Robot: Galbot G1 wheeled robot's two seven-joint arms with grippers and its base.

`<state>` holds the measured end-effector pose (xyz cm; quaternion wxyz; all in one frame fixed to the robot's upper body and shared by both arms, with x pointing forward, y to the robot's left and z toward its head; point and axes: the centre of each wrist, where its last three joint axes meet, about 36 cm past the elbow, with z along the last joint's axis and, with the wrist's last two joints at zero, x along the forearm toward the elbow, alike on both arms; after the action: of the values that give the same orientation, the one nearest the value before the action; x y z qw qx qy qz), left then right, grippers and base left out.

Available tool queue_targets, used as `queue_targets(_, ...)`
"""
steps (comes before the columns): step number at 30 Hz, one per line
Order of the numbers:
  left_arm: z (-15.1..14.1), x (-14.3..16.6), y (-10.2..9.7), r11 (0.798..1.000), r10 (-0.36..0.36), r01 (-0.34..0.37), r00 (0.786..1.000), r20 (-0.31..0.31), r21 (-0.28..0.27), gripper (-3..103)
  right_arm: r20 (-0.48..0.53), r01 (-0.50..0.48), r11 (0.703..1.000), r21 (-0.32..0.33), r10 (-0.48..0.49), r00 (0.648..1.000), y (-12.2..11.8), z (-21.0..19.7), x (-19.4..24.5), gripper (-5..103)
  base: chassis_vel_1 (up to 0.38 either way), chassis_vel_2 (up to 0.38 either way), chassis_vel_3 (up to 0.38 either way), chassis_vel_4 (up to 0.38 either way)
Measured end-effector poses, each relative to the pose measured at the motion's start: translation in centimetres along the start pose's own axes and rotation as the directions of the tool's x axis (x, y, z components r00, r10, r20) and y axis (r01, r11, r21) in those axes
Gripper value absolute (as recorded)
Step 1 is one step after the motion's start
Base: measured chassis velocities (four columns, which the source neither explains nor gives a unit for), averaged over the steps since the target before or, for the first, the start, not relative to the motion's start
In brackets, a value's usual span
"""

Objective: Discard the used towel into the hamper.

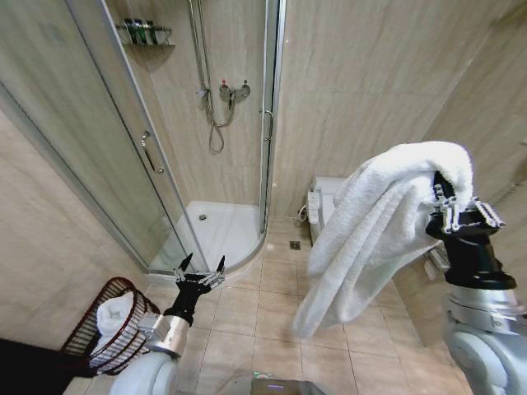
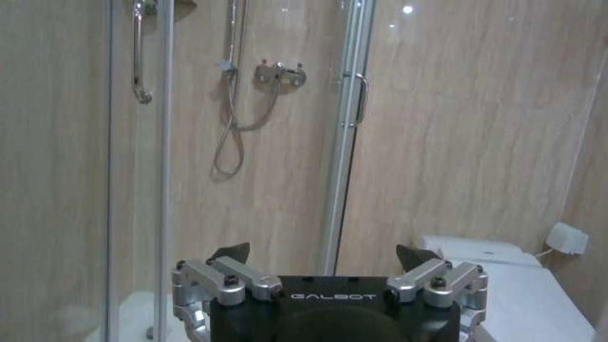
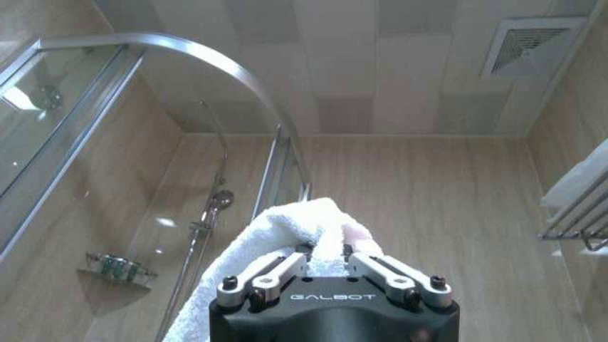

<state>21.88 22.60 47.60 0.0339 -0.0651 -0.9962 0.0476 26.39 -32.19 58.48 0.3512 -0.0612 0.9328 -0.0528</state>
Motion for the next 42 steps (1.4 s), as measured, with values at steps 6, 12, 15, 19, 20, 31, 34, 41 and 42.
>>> queue_targets(6, 0.0, -0.01, 0.0, 1.0, 0.0, 0.0, 1.0, 0.0, 0.0, 100, 0.001, -0.001, 1.0, 0.0, 0.001, 1.0, 0.01, 0.0, -0.02, 8, 0.0, 0.0, 0.0, 0.0)
queue_targets(12, 0.0, 0.0, 0.0, 1.0, 0.0, 0.0, 1.0, 0.0, 0.0, 100, 0.007, -0.001, 1.0, 0.0, 0.001, 1.0, 0.02, 0.01, -0.02, 8, 0.0, 0.0, 0.0, 0.0)
queue_targets(15, 0.0, 0.0, 0.0, 1.0, 0.0, 0.0, 1.0, 0.0, 0.0, 100, 0.011, -0.001, 1.0, -0.002, 0.001, 1.0, 0.05, 0.03, 0.0, 8, 0.0, 0.0, 0.0, 0.0)
queue_targets(19, 0.0, 0.0, 0.0, 1.0, 0.0, 0.0, 1.0, 0.0, 0.0, 100, 0.012, -0.001, 1.0, -0.003, 0.001, 1.0, 0.07, 0.04, 0.01, 8, 0.0, 0.0, 0.0, 0.0)
queue_targets(20, 0.0, -0.01, 0.0, 1.0, 0.0, 0.0, 1.0, 0.0, 0.0, 100, 0.015, 0.001, 1.0, -0.005, -0.001, 1.0, 0.08, 0.04, -0.03, 8, 0.0, 0.0, 0.0, 0.0)
queue_targets(31, 0.0, -0.01, 0.0, 1.0, 0.0, 0.0, 1.0, 0.0, 0.0, 100, 0.025, 0.002, 1.0, -0.024, -0.002, 1.0, 0.08, 0.04, -0.09, 8, 0.04, 0.055, 0.056, 0.048)
queue_targets(34, 0.0, -0.01, 0.0, 1.0, 0.0, 0.0, 1.0, 0.0, 0.0, 100, 0.025, 0.004, 1.0, -0.024, -0.003, 1.0, 0.08, 0.03, -0.1, 8, 0.091, 0.077, 0.073, 0.09)
queue_targets(41, 0.0, 0.0, 0.0, 1.0, 0.0, 0.0, 1.0, 0.0, 0.0, 100, 0.026, 0.012, 1.0, -0.029, -0.011, 1.0, 0.09, 0.03, -0.11, 8, 0.115, 0.098, 0.104, 0.108)
queue_targets(42, 0.0, 0.0, 0.0, 1.0, 0.0, 0.0, 1.0, 0.0, 0.0, 100, 0.026, 0.012, 1.0, -0.029, -0.011, 1.0, 0.09, 0.03, -0.11, 8, 0.124, 0.089, 0.113, 0.127)
